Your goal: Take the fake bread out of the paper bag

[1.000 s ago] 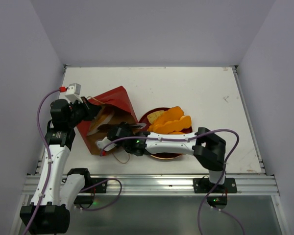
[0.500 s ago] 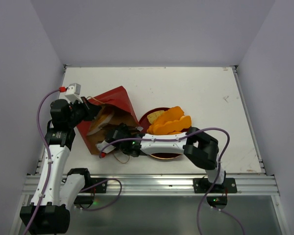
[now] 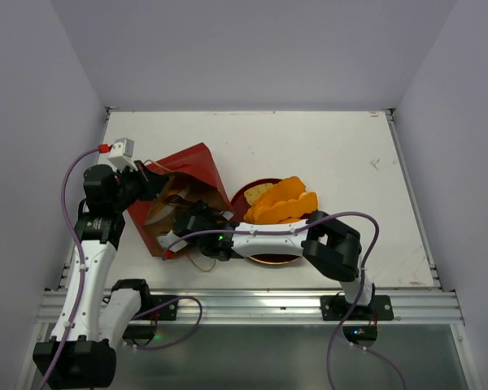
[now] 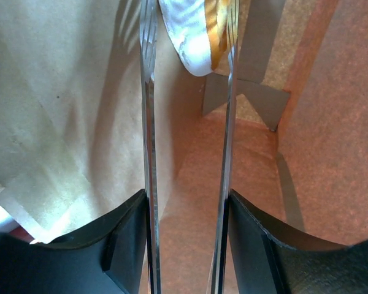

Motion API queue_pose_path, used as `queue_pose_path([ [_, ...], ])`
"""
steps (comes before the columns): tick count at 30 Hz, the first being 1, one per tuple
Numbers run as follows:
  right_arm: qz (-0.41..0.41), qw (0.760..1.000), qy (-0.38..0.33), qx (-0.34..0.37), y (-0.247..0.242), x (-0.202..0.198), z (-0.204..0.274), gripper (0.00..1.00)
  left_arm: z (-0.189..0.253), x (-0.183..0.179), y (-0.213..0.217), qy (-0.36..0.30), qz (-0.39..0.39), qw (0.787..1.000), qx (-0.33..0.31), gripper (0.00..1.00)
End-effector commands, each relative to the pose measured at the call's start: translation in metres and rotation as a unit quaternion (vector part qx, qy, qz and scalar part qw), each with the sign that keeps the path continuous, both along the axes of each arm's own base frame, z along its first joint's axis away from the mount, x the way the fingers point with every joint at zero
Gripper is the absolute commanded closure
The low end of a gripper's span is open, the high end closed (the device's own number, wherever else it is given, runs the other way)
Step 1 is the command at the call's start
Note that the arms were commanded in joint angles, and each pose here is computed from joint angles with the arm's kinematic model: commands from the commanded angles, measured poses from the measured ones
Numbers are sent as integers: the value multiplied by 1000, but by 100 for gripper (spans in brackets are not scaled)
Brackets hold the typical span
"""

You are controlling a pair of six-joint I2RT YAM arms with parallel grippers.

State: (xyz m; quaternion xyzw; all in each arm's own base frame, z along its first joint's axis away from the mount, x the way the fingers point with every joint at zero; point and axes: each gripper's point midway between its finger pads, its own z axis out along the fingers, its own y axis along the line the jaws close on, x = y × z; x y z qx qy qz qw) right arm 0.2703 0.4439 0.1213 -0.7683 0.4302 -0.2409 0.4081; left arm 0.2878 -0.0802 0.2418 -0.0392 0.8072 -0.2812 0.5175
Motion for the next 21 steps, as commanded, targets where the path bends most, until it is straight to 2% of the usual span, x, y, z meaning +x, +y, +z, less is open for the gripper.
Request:
queue_pose_path([
  [1,-12,999,-26,24,8,7,13,45,16,1,-3,-26,-9,1000,-13,100],
  [21,-28,999,-39,16,14,13,0,43,13,-1,-8,-24,-21,999,-25,100],
])
